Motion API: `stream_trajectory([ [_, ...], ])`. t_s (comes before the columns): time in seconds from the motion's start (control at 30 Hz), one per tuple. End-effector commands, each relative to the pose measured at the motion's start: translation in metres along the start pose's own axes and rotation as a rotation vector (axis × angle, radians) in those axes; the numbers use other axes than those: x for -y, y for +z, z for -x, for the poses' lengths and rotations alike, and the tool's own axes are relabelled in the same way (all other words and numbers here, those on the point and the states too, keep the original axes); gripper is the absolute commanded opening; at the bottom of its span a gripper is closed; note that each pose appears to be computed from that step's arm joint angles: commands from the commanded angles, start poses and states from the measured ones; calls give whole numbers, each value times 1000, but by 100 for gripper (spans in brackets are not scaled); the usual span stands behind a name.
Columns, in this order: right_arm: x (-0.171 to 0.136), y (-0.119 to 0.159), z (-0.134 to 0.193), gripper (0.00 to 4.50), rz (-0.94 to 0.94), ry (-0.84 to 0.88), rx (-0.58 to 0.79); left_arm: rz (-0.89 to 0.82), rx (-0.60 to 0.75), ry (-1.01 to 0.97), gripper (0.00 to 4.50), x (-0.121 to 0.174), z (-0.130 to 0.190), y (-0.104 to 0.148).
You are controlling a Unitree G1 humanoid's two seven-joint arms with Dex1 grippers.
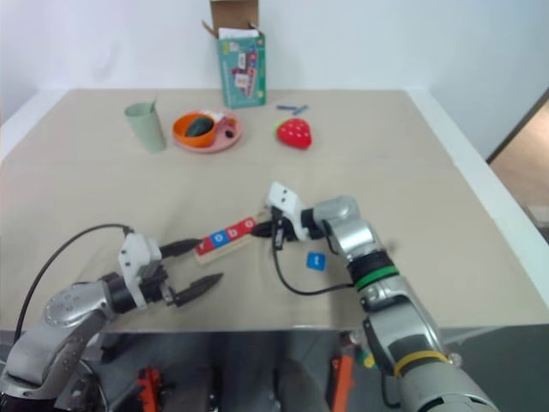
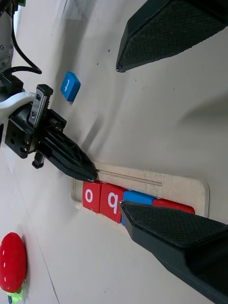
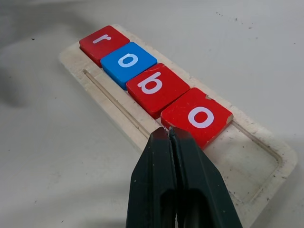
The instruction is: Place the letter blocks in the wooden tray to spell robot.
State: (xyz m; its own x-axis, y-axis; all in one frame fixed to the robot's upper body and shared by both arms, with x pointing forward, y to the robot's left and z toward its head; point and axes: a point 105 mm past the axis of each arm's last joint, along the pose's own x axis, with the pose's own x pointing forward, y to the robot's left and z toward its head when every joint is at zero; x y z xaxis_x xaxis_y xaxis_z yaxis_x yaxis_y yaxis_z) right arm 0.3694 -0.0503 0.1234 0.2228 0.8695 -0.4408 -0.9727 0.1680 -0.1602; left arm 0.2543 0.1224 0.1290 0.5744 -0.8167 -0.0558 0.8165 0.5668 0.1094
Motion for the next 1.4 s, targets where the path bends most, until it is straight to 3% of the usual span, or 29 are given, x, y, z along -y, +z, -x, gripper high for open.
stream_trajectory([
  [0.03, 4, 14, 3, 3, 48, -3, 21, -39, 24, -17, 450, 4, -1, 11],
  [0.27, 7, 27, 17, 3, 13, -13, 71, -40, 22, -20, 450, 5, 0, 10],
  [0.3, 6, 32, 21, 57, -1, -15, 89, -40, 22, -22, 450, 5, 0, 10],
  [0.5, -2, 48, 51, 260, -6, -44, 144, -50, 22, -80, 450, 11, -1, 12],
  [0.67, -24, 20, 79, 433, -50, -53, 57, -58, 8, -180, 450, 21, -1, 14],
  [0.7, -31, 11, 84, 442, -63, -46, 29, -58, 5, -200, 450, 23, -1, 14],
  [0.93, -37, -37, 109, 442, -98, -138, -101, -77, -5, -289, 450, 31, -5, 16],
  [1.27, -29, -61, 115, 442, -115, -188, -130, -84, -18, -298, 450, 32, -3, 11],
  [1.4, -32, -66, 115, 332, -119, -180, -131, -85, -23, -297, 450, 33, -3, 10],
])
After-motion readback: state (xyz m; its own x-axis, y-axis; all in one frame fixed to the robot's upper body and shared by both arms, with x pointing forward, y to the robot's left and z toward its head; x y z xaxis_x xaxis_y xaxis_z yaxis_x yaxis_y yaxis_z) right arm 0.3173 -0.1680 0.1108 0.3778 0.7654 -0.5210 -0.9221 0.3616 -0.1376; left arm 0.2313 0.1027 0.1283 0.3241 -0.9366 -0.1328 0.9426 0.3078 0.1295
